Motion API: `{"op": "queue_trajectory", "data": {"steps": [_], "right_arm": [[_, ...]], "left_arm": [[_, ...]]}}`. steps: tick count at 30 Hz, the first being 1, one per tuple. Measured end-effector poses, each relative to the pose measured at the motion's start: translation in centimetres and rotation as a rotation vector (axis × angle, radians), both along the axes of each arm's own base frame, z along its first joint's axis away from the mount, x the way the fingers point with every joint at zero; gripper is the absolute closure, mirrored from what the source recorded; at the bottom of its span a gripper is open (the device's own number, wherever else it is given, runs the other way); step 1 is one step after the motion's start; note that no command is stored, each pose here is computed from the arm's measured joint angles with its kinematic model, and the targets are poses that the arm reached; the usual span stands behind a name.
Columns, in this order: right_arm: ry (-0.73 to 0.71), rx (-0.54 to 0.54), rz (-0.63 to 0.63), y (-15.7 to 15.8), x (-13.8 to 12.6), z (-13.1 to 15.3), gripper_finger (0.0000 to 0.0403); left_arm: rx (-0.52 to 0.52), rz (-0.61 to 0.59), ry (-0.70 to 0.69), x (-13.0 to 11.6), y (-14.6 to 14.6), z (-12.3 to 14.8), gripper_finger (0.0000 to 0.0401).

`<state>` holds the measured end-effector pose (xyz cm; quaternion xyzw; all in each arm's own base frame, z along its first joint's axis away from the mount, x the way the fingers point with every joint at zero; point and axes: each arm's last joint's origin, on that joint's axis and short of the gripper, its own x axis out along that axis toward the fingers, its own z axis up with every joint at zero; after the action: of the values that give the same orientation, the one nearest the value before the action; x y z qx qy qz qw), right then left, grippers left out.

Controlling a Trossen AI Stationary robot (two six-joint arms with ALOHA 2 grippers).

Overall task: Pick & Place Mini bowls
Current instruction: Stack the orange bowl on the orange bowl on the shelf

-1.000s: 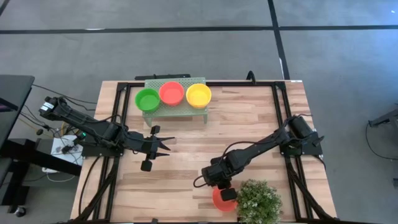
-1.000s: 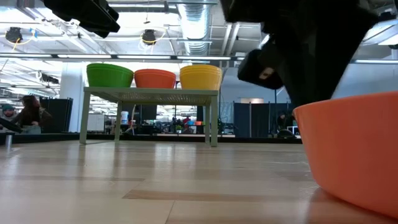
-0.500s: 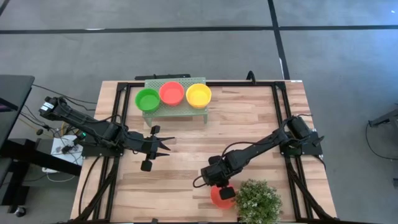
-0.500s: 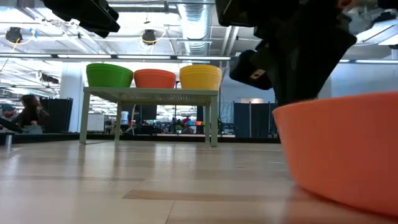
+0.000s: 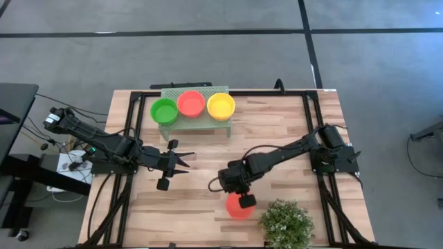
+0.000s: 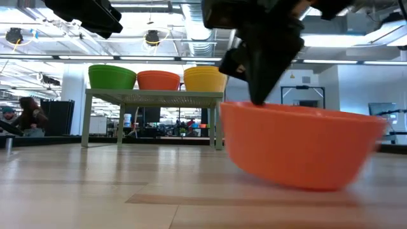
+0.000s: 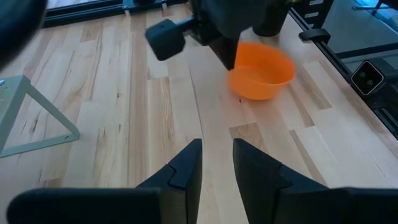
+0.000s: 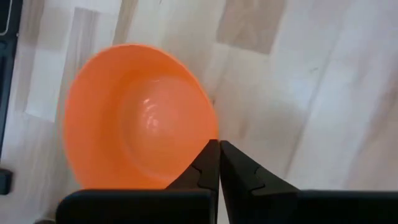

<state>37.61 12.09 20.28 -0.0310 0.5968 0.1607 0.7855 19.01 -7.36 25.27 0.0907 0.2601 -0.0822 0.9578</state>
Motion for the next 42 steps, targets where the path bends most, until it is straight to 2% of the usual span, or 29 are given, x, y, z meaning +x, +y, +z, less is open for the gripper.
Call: {"op": "queue_trajectory", "data": {"steps": [5, 12, 19, 25, 29, 34, 39, 42], "right_arm": [[-0.051, -0.010, 0.039, -1.2, 0.9, 1.1, 0.0402], [-0.025, -0.019, 0.002, -2.7, 1.5, 0.2, 0.0403], [-0.019, -0.029, 0.023, -2.5, 1.7, -0.6, 0.0403], [-0.037, -0.019, -0.011, -2.5, 2.1, -0.7, 0.0402], [-0.012, -0.040, -0.009, -2.4, 2.4, -2.2, 0.0387], [0.018, -0.066, 0.025, -2.4, 2.8, -3.8, 0.0347], [0.008, -0.071, 0.042, -2.5, 2.7, -3.3, 0.0328], [0.012, -0.070, 0.036, -2.7, 2.5, -3.0, 0.0339]], "left_arm": [[0.000, 0.000, 0.000, 0.0, 0.0, 0.0, 0.0309], [0.001, 0.000, 0.003, 0.0, 0.0, 0.0, 0.0309], [0.003, 0.000, 0.007, 0.0, 0.0, -0.1, 0.0309], [0.003, 0.000, 0.007, 0.0, 0.0, 0.0, 0.0309], [0.002, 0.000, 0.006, 0.0, 0.0, 0.0, 0.0309], [0.003, 0.000, 0.007, 0.0, 0.0, 0.0, 0.0309], [0.002, 0.000, 0.006, 0.0, 0.0, 0.0, 0.0309], [0.003, 0.000, 0.007, 0.0, 0.0, 0.0, 0.0309]]}}
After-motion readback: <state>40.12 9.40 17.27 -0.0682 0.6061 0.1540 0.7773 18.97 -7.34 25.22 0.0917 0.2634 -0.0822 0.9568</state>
